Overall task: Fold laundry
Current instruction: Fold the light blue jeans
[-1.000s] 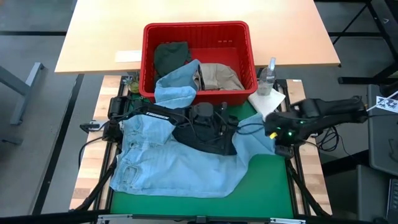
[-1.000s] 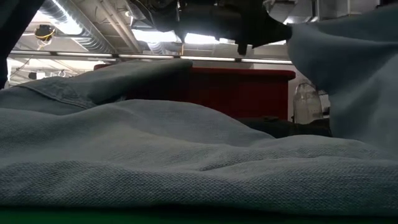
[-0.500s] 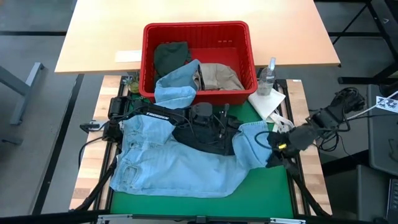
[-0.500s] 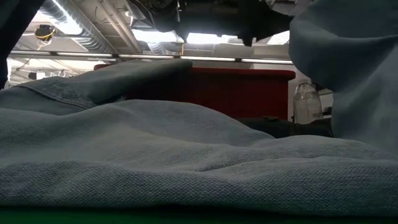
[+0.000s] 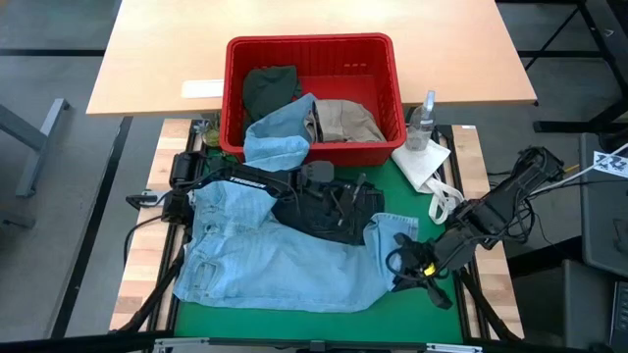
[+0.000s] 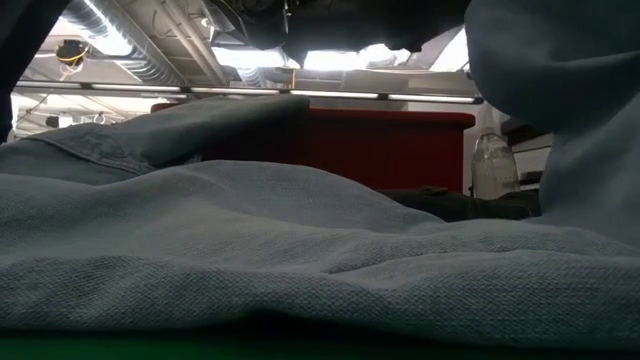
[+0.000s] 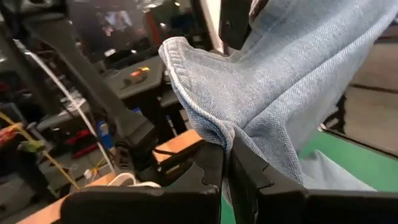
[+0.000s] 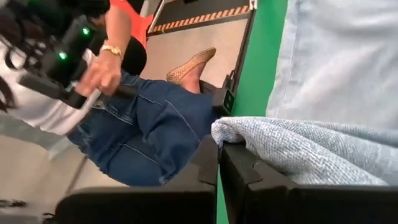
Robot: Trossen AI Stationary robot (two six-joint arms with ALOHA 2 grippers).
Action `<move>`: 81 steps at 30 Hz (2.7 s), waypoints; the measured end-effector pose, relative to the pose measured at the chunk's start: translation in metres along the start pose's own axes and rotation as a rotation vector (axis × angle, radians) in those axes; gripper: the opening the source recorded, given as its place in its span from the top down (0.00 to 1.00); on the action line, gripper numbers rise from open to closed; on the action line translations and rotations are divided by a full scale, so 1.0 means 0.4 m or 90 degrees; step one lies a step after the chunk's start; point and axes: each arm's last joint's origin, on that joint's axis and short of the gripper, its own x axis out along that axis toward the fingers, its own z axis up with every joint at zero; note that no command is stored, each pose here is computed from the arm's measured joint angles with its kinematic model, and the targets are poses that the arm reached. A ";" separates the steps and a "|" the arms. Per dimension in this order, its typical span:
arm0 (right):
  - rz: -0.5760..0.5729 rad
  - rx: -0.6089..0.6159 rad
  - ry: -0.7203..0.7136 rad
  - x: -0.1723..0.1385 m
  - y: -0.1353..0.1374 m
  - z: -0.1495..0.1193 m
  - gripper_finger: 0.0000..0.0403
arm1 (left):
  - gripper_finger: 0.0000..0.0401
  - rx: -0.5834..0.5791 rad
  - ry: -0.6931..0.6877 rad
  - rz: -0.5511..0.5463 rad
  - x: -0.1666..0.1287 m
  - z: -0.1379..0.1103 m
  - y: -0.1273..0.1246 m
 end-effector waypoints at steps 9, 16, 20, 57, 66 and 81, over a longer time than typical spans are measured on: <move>-0.001 -0.075 0.005 0.092 -0.023 0.016 0.99 | 0.99 0.014 0.109 -0.058 -0.070 0.067 -0.015; 0.068 -0.142 -0.032 0.153 -0.057 0.058 0.99 | 0.99 -0.013 0.204 -0.119 -0.094 0.060 -0.047; 0.084 -0.169 -0.026 0.179 -0.092 0.072 0.99 | 0.99 -0.008 0.272 -0.159 -0.102 0.042 -0.076; 0.091 -0.197 -0.052 0.312 -0.321 0.129 0.99 | 0.96 0.062 0.708 -0.236 -0.184 -0.018 -0.190; 0.087 -0.166 -0.057 0.311 -0.319 0.132 0.92 | 0.79 0.105 0.780 -0.137 -0.177 -0.012 -0.209; 0.096 -0.171 -0.067 0.309 -0.317 0.137 0.50 | 0.69 0.101 0.839 -0.026 -0.215 0.039 -0.224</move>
